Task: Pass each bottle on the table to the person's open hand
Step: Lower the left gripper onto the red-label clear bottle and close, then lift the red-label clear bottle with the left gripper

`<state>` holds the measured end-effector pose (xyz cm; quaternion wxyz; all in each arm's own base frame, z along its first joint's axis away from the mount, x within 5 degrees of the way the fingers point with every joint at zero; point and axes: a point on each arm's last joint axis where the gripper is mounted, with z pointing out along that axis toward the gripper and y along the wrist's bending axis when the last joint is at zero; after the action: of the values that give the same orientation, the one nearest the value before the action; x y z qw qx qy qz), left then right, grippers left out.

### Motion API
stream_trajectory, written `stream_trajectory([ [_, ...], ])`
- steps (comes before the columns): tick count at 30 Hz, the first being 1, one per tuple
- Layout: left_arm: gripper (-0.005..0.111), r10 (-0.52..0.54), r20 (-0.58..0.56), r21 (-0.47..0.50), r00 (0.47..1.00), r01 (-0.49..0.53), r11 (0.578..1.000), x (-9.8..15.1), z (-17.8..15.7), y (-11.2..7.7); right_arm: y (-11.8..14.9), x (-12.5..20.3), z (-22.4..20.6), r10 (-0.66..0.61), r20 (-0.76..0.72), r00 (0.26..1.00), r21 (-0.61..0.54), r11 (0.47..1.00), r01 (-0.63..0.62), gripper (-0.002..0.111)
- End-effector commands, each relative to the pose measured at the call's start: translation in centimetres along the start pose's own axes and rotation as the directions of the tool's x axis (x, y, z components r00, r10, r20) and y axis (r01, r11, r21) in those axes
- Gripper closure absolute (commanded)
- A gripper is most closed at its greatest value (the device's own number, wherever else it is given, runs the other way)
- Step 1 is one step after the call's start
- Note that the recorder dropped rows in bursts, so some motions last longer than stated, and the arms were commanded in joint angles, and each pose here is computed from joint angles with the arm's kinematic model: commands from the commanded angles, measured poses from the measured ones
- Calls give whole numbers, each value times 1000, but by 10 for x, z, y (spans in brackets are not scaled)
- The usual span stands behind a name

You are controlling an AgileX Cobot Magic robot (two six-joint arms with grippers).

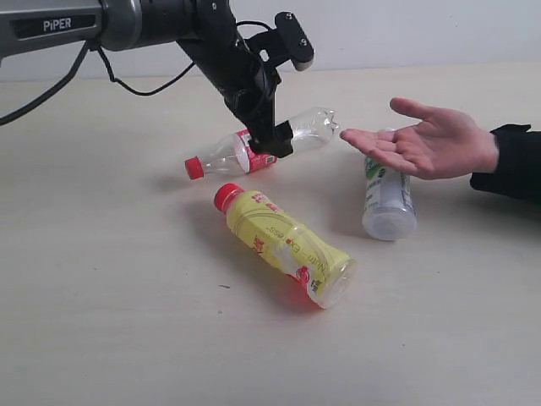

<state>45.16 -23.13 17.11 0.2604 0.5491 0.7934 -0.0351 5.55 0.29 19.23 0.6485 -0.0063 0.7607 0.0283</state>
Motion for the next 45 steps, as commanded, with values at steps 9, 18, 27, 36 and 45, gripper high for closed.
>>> stream_trajectory([
  [9, 2, -10, -2, -13, 1000, 10, 1000, 7, 17, 3, 0, 1, 0, 0, 7, 1000, 5, 1000, 0, 106],
  [18, 3, -13, -18, -1, 1000, 13, 1000, 12, 28, 0, 0, 1, 0, 0, 7, 1000, 5, 1000, 0, 106],
  [27, 36, -16, -18, -3, 1000, 16, 1000, 13, 32, 0, 0, 1, 0, 0, 7, 1000, 5, 1000, 0, 106],
  [36, 105, -6, -19, -2, 1000, 6, 1000, 14, 33, 0, 0, 1, 0, 0, 7, 1000, 5, 1000, 0, 106],
  [45, 105, -5, -12, -8, 1000, 5, 1000, 12, 29, 1, 0, 1, 0, 0, 8, 1000, 5, 1000, 0, 106],
])
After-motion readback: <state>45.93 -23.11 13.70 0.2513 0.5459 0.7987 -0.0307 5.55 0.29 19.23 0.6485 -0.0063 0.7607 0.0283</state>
